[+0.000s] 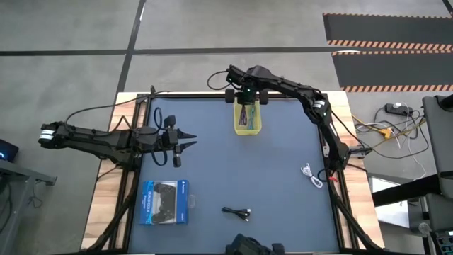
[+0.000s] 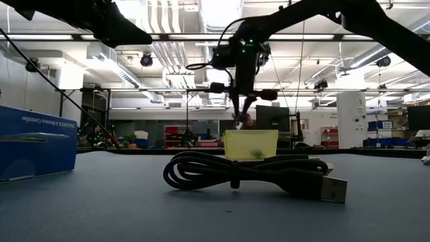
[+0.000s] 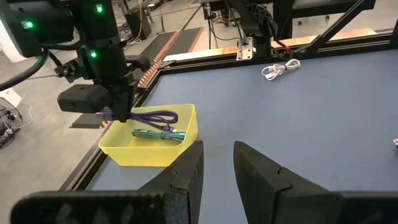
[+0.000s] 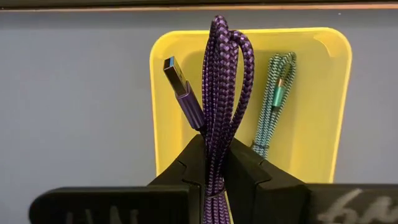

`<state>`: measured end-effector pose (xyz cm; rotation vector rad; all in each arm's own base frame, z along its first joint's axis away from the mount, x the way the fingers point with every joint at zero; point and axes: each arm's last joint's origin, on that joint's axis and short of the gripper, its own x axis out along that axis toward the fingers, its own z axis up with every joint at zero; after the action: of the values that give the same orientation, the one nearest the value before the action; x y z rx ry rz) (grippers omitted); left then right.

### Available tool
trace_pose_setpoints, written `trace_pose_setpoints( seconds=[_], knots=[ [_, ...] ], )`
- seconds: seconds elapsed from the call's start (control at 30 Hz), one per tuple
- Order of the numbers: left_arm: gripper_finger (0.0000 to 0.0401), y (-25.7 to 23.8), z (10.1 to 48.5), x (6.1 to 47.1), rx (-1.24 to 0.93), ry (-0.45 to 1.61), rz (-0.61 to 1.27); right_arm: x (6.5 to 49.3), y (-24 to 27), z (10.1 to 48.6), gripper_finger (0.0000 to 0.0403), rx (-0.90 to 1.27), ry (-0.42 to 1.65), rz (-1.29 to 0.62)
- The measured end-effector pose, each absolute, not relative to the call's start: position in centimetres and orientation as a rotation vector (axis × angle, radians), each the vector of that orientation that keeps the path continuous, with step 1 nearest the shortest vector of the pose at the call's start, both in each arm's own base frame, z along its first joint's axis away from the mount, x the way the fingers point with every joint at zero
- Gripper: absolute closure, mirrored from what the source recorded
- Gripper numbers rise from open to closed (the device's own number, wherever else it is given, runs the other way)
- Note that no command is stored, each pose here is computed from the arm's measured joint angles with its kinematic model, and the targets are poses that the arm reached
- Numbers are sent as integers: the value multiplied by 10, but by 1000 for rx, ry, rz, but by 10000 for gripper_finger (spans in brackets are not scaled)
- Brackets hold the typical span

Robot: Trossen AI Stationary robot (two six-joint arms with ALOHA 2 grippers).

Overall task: Pick and place USB-C Cables
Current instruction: Put the purple charger cable into the yellow bin

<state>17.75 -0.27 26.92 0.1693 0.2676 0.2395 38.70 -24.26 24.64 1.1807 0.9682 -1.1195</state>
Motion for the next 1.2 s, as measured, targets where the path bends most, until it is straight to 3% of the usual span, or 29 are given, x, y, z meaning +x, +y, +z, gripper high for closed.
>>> trace_pose_setpoints(
  seconds=[1.2],
  knots=[
    [328, -3, 269, 177, 169, 268, 243, 386, -248, 225, 374, 1195, 962, -1110]
  ],
)
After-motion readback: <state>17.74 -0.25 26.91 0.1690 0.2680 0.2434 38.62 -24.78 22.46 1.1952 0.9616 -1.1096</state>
